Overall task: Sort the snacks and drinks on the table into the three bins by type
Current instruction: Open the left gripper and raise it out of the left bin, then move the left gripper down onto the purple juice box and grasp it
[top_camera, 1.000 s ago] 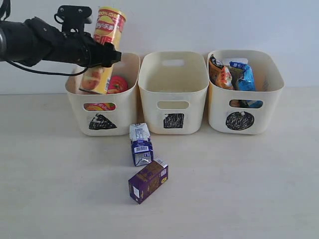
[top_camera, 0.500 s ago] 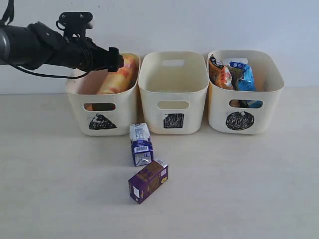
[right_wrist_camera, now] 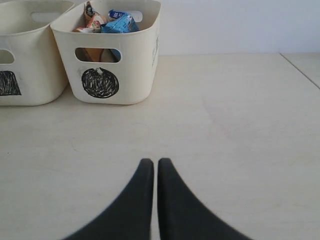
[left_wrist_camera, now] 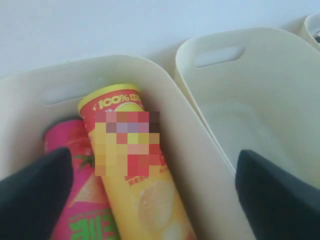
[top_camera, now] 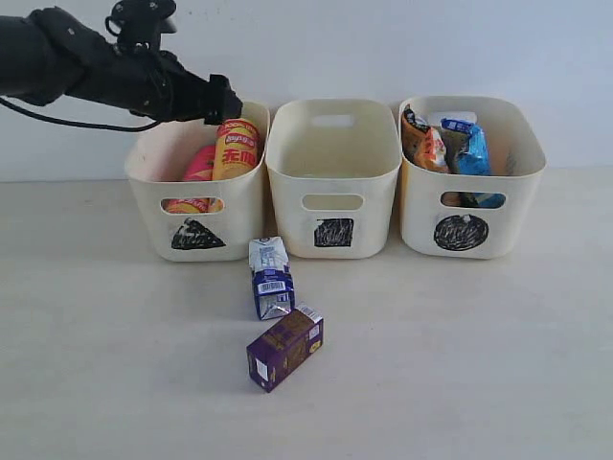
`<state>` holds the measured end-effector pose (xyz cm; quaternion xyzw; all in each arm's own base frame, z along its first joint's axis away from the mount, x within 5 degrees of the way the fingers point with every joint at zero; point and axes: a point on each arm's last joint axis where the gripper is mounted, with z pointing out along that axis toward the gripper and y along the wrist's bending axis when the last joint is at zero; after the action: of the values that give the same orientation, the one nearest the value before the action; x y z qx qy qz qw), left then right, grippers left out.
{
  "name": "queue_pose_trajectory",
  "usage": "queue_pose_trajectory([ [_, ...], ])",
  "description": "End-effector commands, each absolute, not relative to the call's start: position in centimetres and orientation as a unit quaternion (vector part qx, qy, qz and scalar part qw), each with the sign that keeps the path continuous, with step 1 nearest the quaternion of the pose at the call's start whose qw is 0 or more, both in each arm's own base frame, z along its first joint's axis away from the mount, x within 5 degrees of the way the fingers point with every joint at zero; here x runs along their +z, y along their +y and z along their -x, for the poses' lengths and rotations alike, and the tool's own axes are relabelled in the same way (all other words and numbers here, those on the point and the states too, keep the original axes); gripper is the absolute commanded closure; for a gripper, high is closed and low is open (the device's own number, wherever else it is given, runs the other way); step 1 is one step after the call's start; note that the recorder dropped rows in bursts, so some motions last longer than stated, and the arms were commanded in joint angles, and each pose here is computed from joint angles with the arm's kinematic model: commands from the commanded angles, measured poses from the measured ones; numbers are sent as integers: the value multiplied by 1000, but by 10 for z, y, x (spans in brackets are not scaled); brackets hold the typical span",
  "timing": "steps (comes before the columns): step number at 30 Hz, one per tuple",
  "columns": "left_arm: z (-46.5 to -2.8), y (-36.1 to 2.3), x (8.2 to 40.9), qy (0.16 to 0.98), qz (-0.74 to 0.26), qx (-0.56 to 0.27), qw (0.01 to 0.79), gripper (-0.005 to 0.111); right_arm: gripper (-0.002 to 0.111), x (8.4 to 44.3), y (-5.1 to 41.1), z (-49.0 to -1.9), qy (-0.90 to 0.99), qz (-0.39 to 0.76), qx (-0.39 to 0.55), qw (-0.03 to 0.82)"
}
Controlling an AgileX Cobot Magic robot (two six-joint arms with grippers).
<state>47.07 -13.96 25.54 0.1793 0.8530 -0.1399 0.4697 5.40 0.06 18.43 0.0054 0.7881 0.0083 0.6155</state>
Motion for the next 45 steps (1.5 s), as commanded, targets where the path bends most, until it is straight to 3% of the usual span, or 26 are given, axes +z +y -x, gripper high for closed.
queue_pose_trajectory([
  [1, -456, -141, 273, 855, -233, -134, 443, 63, 108, 184, 0, -54, 785, -5, 7, 619],
  [4, -444, -140, 282, 861, -268, -133, 411, 103, 108, 184, 0, -54, 785, -5, 7, 619],
  [17, -383, -125, 316, 893, -303, -116, 311, 103, 108, 184, 0, -54, 785, -5, 7, 619],
  [25, -346, -122, 306, 894, -333, -115, 278, 103, 108, 184, 0, -54, 785, -5, 7, 619],
  [34, -303, -167, 275, 880, -406, -139, 203, 103, 108, 184, 0, -54, 785, -5, 7, 619],
  [45, -278, -221, 262, 864, -437, -159, 190, 103, 108, 184, 0, -54, 785, -5, 7, 619],
])
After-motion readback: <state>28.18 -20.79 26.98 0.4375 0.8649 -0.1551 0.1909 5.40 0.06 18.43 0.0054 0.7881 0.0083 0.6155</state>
